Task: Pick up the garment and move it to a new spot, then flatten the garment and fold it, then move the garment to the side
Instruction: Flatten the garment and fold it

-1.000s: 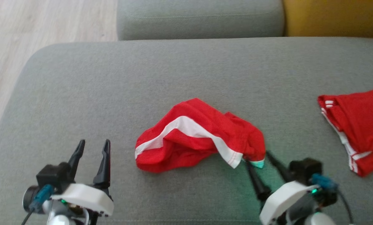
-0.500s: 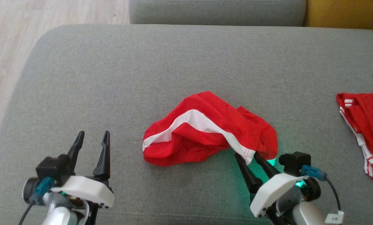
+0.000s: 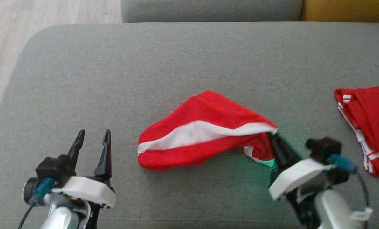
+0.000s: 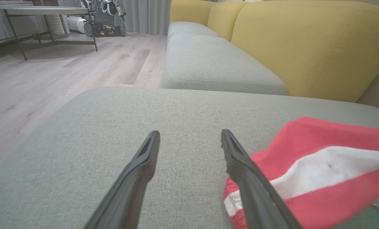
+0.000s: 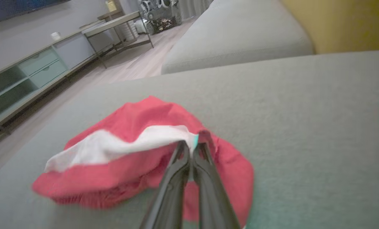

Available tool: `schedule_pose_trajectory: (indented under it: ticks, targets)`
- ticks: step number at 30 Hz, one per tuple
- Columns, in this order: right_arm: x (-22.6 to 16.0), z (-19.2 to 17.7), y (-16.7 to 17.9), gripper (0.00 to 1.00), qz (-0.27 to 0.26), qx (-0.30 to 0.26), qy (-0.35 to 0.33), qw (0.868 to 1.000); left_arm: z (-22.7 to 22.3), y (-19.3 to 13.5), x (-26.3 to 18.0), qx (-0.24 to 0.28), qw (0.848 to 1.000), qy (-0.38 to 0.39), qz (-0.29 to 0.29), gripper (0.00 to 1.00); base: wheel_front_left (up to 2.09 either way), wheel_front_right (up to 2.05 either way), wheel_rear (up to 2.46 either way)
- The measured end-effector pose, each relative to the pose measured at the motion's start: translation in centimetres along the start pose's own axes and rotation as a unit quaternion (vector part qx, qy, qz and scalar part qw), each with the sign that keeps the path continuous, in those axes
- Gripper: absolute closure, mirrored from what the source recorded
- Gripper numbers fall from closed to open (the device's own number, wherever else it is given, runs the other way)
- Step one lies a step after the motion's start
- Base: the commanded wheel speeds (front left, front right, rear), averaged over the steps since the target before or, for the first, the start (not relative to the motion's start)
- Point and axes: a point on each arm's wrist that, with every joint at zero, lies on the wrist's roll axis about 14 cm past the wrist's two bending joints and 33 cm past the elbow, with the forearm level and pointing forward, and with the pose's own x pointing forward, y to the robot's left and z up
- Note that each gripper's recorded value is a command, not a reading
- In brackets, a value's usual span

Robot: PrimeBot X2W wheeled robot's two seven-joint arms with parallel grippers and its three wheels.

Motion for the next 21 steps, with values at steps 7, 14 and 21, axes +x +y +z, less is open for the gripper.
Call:
schedule_pose_trajectory:
  ticks: [7,14,21]
  targets:
    - [0.0,4.2,-4.3,1.00,-0.058,-0.039,-0.040,0.997,0.2,-0.8,1.0,-0.001,1.000,-0.003,-0.012,0.00,0.00,0.00,0.00]
    - [-0.9,1.3,-9.4,1.00,-0.122,-0.034,0.018,0.992,-0.5,-1.6,1.6,-0.003,1.000,0.006,-0.027,0.00,0.00,0.00,0.00]
    - [-0.9,-1.6,-10.2,0.00,-0.132,-0.021,0.052,0.990,-0.9,-1.9,2.3,-0.003,0.999,0.009,-0.031,0.00,0.00,0.00,0.00]
